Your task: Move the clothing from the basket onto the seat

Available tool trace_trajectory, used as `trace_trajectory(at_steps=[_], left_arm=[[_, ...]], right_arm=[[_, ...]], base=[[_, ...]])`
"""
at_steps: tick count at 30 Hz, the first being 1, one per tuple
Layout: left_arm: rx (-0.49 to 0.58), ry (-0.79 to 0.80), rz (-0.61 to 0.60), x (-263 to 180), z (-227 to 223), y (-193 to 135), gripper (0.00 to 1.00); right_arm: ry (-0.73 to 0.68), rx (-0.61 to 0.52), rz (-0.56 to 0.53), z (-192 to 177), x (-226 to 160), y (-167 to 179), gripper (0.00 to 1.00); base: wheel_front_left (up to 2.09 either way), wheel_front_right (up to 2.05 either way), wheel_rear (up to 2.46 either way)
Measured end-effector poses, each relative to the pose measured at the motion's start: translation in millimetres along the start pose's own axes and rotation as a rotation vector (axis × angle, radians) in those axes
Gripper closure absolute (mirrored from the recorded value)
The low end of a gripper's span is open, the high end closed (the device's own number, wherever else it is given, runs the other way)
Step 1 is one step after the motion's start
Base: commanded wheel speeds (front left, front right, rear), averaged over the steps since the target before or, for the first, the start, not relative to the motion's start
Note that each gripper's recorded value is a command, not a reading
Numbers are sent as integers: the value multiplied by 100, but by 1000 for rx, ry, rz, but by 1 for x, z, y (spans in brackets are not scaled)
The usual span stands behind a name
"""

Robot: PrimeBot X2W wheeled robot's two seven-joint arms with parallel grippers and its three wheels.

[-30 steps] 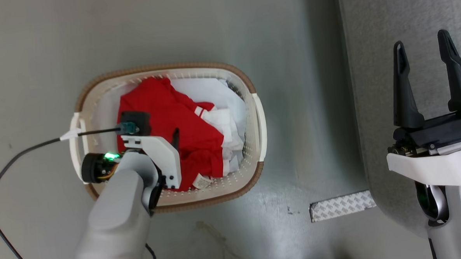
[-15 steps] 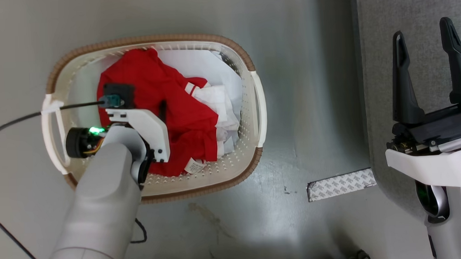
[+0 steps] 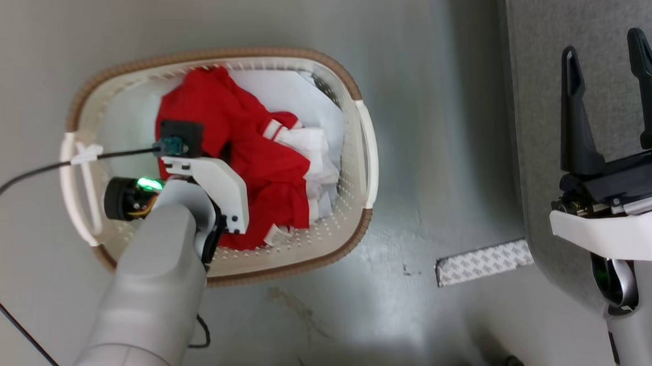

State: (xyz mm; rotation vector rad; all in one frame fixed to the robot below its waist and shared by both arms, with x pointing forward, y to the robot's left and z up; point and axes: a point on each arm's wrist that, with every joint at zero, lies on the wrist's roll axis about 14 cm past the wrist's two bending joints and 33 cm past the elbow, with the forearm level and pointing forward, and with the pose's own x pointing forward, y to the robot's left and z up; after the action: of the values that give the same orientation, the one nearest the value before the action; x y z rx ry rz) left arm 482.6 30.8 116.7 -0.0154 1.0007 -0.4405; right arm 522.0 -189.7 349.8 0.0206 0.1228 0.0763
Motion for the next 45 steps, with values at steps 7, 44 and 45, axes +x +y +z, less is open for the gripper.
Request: trace_trajectory(at_steps=[7,44,45], left_arm=[[-35,-96,10,-38,19,2,100],[-73,-1098,218,-409,123,-7,100],[-68,-1108,219,-416,119,-10,100]], right_arm=[[-7,-6,-10,17,-11,0,0],[-153,24,-31,120,-167,17,0],[-150,23,-27,119,-172,19,0]], base=[[0,0,0],[0,0,0],[0,0,0]])
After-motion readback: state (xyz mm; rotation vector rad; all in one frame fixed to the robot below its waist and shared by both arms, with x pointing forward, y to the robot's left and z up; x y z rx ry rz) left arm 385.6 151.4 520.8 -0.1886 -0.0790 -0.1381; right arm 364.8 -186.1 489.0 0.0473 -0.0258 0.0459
